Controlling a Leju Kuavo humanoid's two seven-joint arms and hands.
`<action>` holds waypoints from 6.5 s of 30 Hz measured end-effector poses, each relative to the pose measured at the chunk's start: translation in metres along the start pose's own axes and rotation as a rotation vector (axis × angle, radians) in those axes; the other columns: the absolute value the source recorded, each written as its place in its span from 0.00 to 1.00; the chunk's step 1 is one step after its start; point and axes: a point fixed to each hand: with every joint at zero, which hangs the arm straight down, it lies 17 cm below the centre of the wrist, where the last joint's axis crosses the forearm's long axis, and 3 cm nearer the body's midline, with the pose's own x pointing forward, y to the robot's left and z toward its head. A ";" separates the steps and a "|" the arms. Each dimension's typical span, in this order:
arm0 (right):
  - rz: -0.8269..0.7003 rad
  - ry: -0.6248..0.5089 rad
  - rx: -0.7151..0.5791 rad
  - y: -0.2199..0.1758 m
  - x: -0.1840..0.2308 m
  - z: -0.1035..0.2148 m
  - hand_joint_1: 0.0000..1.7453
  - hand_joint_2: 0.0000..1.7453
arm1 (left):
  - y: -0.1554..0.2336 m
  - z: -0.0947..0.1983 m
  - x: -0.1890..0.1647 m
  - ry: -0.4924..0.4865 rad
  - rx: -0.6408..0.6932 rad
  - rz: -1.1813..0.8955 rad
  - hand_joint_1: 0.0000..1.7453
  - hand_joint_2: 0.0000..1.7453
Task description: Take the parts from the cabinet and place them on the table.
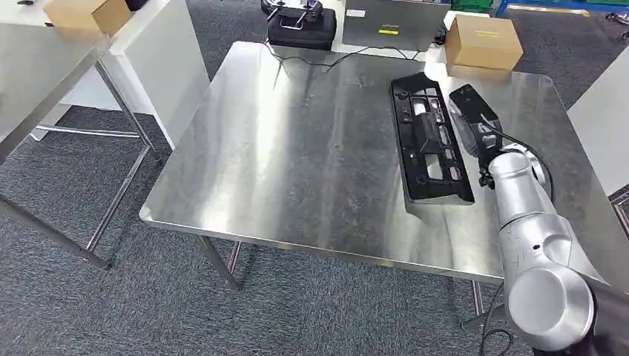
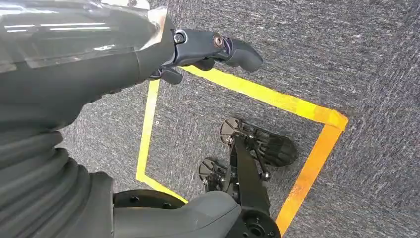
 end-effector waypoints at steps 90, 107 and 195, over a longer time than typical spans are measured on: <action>0.693 -0.354 -0.600 -0.056 0.103 0.031 0.00 0.00 | -0.015 0.005 -0.009 0.012 0.023 0.030 0.00 0.00; 0.645 -0.387 -0.561 -0.044 0.106 0.030 0.00 0.00 | -0.014 0.005 -0.007 0.005 0.024 0.042 0.00 0.00; -0.237 0.969 0.461 0.443 -0.406 0.348 0.00 0.00 | -0.029 0.005 -0.006 -0.003 -0.011 -0.134 0.00 0.00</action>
